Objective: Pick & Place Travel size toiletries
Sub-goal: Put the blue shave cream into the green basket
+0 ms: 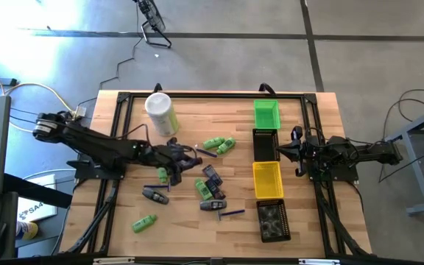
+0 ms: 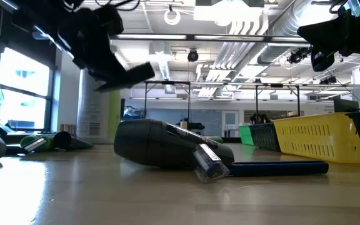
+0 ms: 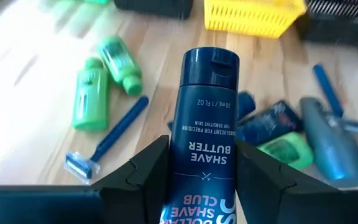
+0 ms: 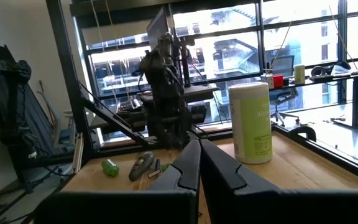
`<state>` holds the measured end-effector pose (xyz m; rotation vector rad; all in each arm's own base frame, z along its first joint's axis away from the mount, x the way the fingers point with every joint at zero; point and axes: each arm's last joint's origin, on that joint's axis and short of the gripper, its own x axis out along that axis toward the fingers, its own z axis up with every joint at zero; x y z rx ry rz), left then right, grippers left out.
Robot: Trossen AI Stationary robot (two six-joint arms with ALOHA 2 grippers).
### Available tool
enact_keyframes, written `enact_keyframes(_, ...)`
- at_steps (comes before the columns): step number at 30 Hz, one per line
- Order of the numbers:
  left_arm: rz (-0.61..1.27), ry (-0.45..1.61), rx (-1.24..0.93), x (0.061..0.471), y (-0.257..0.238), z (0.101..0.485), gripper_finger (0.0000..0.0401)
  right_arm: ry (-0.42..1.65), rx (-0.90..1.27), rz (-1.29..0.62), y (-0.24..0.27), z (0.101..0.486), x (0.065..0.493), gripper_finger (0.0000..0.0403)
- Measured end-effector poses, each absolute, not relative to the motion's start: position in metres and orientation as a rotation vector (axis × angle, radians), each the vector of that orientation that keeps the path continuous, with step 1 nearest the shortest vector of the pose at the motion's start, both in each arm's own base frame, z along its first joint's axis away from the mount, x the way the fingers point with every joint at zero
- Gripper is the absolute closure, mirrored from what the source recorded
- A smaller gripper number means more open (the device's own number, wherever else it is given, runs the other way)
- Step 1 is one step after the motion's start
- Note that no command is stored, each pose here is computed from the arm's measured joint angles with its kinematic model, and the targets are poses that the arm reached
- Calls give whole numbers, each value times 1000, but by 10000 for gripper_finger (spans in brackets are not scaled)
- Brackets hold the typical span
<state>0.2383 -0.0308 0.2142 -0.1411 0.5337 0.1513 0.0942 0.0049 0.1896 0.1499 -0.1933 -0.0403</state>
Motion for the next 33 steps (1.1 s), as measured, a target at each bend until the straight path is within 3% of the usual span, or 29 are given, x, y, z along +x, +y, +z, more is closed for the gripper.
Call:
enact_keyframes(18, 101, -77, -120, 244, -31, 280, 247, -432, 85, 49, 7, 213, 92, 399)
enact_keyframes(33, 201, -74, -125, 245, -28, 277, 247, -412, 65, -18, 9, 211, 124, 399)
